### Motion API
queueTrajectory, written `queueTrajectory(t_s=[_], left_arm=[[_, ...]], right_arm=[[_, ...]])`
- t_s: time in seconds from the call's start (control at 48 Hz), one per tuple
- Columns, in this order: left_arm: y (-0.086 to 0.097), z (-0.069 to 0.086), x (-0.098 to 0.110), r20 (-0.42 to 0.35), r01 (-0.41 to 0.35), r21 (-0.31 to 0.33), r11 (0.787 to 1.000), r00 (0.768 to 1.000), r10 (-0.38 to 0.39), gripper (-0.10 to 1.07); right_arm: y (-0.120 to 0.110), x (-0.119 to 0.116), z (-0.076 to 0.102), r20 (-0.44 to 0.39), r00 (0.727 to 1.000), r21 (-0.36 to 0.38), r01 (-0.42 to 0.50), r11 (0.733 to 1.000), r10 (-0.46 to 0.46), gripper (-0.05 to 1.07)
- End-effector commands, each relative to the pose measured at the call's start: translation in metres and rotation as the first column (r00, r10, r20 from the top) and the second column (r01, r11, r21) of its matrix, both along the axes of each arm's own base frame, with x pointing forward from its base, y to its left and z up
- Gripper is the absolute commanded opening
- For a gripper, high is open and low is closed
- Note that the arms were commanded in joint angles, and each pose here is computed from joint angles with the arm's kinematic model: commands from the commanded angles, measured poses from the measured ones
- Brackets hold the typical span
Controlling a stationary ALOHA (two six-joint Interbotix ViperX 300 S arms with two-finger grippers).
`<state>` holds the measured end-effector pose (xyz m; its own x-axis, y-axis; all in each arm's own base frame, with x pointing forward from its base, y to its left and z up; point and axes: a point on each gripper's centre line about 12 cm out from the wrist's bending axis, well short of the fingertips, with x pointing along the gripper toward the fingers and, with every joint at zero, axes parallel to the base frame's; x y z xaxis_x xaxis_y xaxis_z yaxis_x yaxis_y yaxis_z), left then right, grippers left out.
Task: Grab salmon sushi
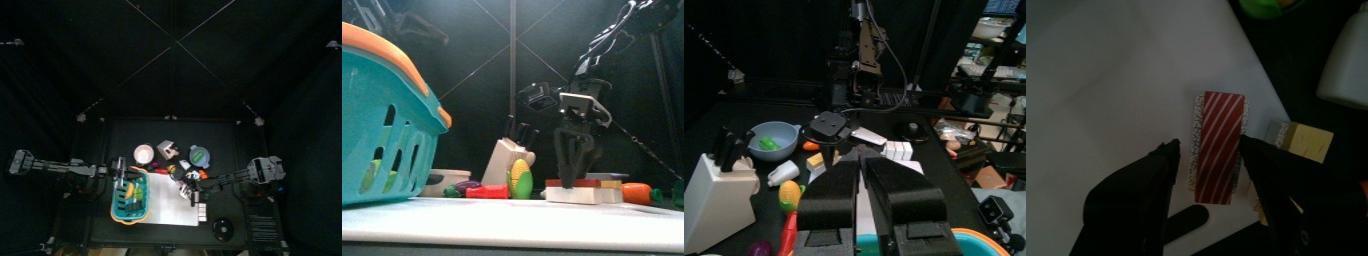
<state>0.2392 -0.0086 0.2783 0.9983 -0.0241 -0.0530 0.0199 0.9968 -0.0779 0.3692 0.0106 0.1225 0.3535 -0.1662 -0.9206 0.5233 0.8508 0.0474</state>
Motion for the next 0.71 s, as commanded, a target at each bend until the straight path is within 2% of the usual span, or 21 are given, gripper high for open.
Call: queueTrajectory(t_s=[0.0,0.188,0.417,0.688], left_arm=[[0.0,0.007,0.002,0.023,0.0,-0.002,1.0,1.0,0.0,0.49],[0.0,0.007,0.002,0.021,0.001,-0.001,1.0,1.0,0.0,0.49],[0.0,0.002,0.001,0.011,-0.006,-0.023,1.0,1.0,0.006,0.49],[0.0,0.003,0.001,0.011,-0.006,-0.02,1.0,1.0,0.006,0.49]], right_arm=[[0.001,0.004,0.014,0.034,0.999,0.002,0.003,1.0,-0.003,0.86],[-0.004,0.004,0.027,0.013,1.0,-0.042,0.01,0.999,-0.01,0.87],[-0.007,0.003,0.018,-0.021,1.0,-0.052,0.015,0.999,-0.016,0.87],[-0.005,0.009,0.011,0.005,1.0,-0.037,-0.002,0.999,0.003,0.88]])
